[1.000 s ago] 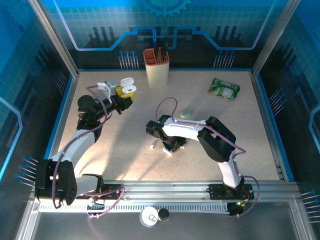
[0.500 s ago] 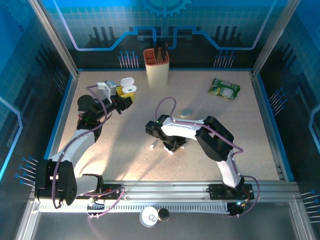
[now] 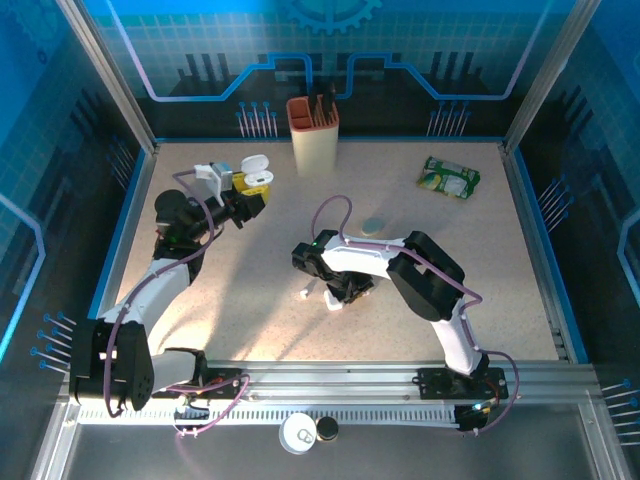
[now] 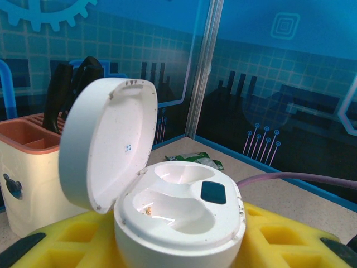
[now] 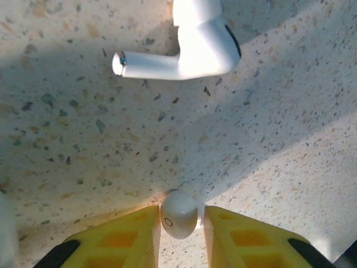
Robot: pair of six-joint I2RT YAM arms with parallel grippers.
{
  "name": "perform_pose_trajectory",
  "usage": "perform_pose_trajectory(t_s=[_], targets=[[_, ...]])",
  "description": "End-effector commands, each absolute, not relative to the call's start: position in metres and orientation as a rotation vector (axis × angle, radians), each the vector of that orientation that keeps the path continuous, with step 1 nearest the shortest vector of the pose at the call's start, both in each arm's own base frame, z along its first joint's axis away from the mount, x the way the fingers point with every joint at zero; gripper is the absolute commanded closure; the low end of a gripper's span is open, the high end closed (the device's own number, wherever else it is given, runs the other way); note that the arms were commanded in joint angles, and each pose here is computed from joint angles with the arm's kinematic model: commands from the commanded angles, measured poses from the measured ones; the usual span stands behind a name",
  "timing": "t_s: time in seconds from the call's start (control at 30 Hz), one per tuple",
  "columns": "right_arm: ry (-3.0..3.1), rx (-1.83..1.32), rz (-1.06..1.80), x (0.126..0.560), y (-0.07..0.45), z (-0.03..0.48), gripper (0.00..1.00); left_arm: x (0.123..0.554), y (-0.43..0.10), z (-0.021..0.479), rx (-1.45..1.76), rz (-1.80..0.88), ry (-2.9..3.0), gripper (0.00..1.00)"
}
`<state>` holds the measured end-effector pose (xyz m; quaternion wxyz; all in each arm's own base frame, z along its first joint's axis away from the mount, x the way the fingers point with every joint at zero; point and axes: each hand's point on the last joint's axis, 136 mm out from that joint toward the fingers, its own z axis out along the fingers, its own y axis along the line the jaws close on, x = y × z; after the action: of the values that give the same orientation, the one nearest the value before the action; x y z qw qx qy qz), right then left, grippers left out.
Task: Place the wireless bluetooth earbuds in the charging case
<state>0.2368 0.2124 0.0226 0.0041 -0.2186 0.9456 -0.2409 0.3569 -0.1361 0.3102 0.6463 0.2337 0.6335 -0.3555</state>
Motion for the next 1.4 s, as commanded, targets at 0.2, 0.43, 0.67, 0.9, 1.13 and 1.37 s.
perform_pose_trajectory(t_s=[0.2, 0.43, 0.67, 0.9, 1.13, 1.37], targets=[[2.967, -0.665, -0.814, 0.240, 0.206, 0.014, 0.73, 0.350, -0.135, 0.326, 0.568, -0.789, 1.388, 0.56], [2.958, -0.643, -0.830, 0.243, 0.203, 0.014, 0.79, 0.349, -0.135, 0.325, 0.576, -0.787, 1.392, 0.56], [3.012, -0.540, -0.648, 0.244, 0.206, 0.034, 0.84, 0.347, -0.137, 0.323, 0.600, -0.785, 1.402, 0.56], [3.174, -0.243, -0.235, 0.249, 0.188, 0.051, 0.83, 0.345, -0.140, 0.321, 0.611, -0.797, 1.401, 0.56], [3.217, 0.078, 0.261, 0.260, 0.178, 0.066, 0.82, 0.332, -0.162, 0.312, 0.693, -0.845, 1.437, 0.56], [3.171, 0.273, 0.570, 0.265, 0.170, 0.083, 0.82, 0.320, -0.188, 0.307, 0.757, -0.900, 1.435, 0.56]])
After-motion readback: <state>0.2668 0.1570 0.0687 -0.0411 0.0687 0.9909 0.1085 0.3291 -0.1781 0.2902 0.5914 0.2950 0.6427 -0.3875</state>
